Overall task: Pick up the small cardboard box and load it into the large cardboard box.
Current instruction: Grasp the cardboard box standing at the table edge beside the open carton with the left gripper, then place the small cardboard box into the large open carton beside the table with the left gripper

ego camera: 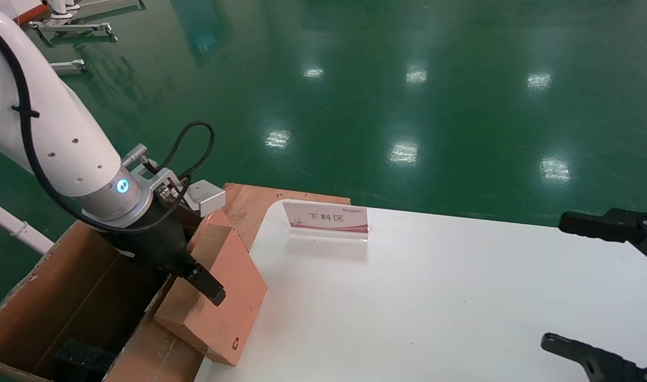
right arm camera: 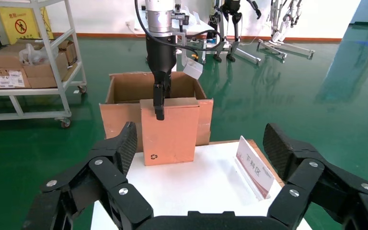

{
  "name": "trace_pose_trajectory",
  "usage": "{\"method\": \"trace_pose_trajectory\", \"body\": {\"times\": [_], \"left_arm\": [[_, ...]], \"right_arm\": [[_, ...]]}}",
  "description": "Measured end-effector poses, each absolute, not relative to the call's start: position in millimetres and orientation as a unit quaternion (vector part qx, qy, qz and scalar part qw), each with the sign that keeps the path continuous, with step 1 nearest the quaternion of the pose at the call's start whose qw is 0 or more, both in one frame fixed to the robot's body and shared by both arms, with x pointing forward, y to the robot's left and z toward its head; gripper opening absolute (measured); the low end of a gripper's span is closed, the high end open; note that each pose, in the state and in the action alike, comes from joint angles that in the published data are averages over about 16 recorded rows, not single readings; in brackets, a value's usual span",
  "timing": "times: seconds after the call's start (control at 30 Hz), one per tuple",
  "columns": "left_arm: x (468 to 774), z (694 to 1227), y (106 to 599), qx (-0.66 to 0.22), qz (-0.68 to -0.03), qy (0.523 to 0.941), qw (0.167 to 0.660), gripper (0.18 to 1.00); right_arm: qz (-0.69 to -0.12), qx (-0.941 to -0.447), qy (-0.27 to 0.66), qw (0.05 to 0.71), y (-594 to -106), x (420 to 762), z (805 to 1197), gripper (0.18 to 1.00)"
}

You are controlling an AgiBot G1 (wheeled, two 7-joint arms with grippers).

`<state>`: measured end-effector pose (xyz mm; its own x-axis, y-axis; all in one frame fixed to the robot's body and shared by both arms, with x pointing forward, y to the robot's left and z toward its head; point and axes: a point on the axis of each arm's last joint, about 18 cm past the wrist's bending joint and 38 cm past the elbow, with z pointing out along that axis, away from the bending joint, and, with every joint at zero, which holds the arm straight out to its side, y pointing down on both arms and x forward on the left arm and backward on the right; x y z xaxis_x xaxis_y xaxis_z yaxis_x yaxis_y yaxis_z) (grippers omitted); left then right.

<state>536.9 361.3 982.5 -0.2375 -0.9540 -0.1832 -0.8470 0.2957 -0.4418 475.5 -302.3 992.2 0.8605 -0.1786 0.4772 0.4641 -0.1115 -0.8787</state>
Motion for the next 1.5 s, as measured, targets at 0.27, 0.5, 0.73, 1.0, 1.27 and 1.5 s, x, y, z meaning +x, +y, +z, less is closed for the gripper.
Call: {"method": "trace_pose_trajectory", "body": {"times": [0.27, 0.5, 0.73, 1.0, 1.27, 1.5], "left_arm": [[537, 983, 361, -0.580, -0.126, 0.776, 0.213, 0.901], [537, 983, 361, -0.580, -0.126, 0.776, 0.213, 0.786], [537, 987, 361, -0.580, -0.129, 0.775, 0.216, 0.636], [533, 1028, 363, -0.571, -0.164, 0.764, 0.254, 0.470], [509, 1113, 367, -0.547, -0.204, 0.737, 0.341, 0.377], [473, 1179, 380, -0.532, -0.206, 0.709, 0.415, 0.348]], "right_arm": [[-0.244, -0.704, -0.101, 0.659, -302, 476, 992, 0.929], [-0.244, -0.704, -0.101, 0.659, -302, 476, 992, 0.823], [-0.244, -0.704, -0.101, 0.659, -302, 476, 992, 0.670], [-0.244, -0.704, -0.101, 0.659, -302, 476, 992, 0.473], [-0.244, -0.704, -0.101, 0.659, -302, 476, 992, 0.329], [-0.244, -0.704, -0.101, 0.659, -302, 476, 992, 0.243]]}}
